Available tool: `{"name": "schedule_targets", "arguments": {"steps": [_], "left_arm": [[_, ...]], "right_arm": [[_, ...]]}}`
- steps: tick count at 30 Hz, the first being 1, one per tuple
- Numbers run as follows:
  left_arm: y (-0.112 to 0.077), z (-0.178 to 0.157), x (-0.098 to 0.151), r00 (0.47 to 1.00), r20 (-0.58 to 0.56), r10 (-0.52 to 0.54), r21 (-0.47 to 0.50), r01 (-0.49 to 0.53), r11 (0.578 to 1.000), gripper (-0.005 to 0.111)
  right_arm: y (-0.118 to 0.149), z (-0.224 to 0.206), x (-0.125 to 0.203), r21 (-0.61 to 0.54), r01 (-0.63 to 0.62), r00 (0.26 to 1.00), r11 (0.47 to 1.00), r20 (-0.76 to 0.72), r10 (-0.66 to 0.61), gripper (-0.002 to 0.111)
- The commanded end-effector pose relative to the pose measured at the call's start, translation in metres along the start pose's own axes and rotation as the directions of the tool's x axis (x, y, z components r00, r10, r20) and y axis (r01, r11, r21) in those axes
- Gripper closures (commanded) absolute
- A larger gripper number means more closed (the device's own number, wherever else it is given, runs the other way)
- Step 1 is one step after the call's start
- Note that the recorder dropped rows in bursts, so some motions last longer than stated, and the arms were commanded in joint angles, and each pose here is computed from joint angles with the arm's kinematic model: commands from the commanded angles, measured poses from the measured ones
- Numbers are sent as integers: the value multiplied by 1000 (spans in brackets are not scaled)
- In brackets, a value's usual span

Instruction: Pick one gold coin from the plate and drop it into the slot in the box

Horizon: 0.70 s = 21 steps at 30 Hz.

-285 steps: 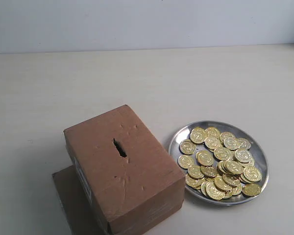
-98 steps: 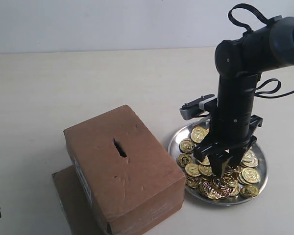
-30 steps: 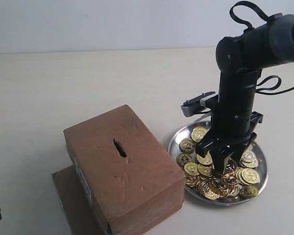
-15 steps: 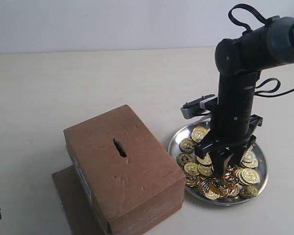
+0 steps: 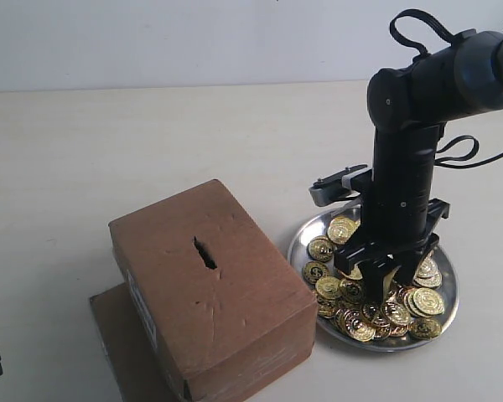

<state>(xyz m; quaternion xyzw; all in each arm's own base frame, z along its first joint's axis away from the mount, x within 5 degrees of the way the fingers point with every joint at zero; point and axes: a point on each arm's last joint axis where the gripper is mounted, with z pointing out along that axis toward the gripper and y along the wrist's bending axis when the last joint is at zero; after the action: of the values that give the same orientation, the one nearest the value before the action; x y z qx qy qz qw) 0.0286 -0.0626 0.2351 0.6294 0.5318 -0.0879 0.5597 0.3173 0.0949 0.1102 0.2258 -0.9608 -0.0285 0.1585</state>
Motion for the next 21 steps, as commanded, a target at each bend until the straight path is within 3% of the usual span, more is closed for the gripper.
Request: {"name": "schedule_targets", "arguments": {"steps": [1,21], "left_arm": [[0,1,1,1000,4,-8,3,8,1000,107],[0,1,1,1000,4,-8,3,8,1000,107]], "right_arm": [[-3,2,-2,0,11,1000,1000,4,-11,61],[-3,-11,-8,1,21,999,1000,29,-21,69]]}}
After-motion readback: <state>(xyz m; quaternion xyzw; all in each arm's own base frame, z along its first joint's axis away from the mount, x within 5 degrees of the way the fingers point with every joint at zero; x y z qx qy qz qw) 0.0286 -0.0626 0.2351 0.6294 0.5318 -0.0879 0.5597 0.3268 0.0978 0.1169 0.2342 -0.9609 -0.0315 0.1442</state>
